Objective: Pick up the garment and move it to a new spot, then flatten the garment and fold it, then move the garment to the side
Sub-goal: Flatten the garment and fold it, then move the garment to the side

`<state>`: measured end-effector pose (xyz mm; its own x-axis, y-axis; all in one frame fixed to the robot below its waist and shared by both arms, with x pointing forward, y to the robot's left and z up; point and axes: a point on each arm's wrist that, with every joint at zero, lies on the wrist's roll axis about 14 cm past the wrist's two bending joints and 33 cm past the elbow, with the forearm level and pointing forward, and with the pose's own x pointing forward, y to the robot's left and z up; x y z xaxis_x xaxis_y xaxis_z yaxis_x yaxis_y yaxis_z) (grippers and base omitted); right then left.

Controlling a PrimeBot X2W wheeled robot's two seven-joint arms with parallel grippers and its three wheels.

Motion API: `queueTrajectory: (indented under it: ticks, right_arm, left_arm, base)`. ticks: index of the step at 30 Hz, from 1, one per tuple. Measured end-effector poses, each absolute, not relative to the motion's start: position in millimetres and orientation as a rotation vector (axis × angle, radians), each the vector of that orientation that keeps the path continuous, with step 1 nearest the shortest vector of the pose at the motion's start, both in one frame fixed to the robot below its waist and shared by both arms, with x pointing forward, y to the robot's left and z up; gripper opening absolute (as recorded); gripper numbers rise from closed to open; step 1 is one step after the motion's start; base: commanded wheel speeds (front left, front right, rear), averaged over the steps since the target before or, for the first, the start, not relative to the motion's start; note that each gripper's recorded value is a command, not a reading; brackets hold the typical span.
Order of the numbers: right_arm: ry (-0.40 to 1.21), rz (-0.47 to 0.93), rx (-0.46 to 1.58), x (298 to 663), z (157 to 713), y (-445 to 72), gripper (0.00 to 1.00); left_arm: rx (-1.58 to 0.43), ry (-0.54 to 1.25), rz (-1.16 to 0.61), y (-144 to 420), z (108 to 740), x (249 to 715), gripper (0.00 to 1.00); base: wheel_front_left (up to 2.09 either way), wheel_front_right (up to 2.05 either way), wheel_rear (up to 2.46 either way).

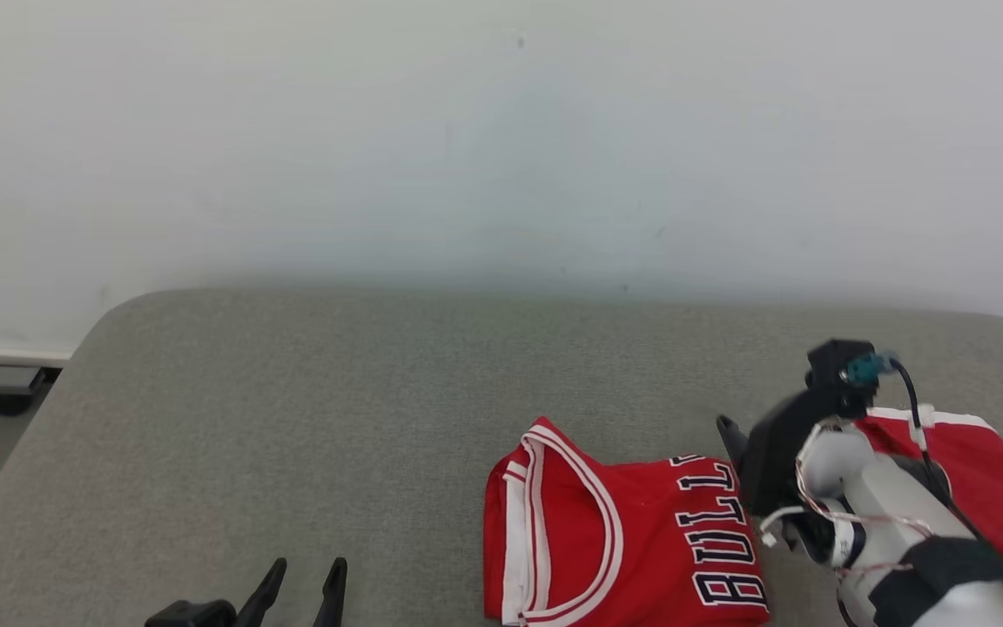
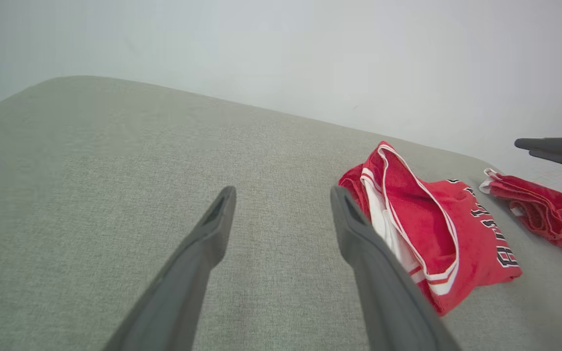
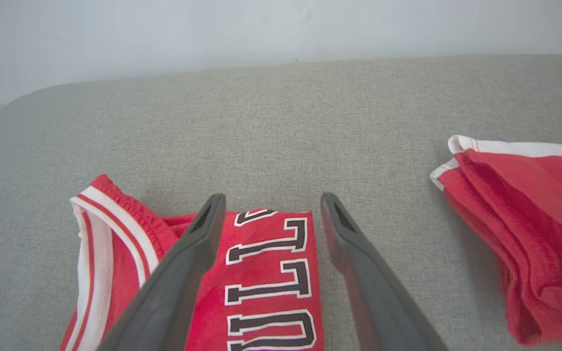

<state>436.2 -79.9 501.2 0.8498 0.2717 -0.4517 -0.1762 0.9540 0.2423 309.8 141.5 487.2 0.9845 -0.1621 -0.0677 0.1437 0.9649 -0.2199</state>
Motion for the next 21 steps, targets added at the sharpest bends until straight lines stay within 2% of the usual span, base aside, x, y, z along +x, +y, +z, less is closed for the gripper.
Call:
queueTrajectory:
  ticks: [11,21]
  right_arm:
    - [0.628,0.096,0.252,394,441,-137,1.00]
    - [0.727,0.093,0.295,394,419,-131,1.00]
  left_arm:
    - [-0.210,0.067,-0.238,116,498,318,1.00]
    - [-0.182,0.002,-0.274,105,522,333,1.00]
  base:
    - [0.00,0.00,0.00]
    - [0.00,0.00,0.00]
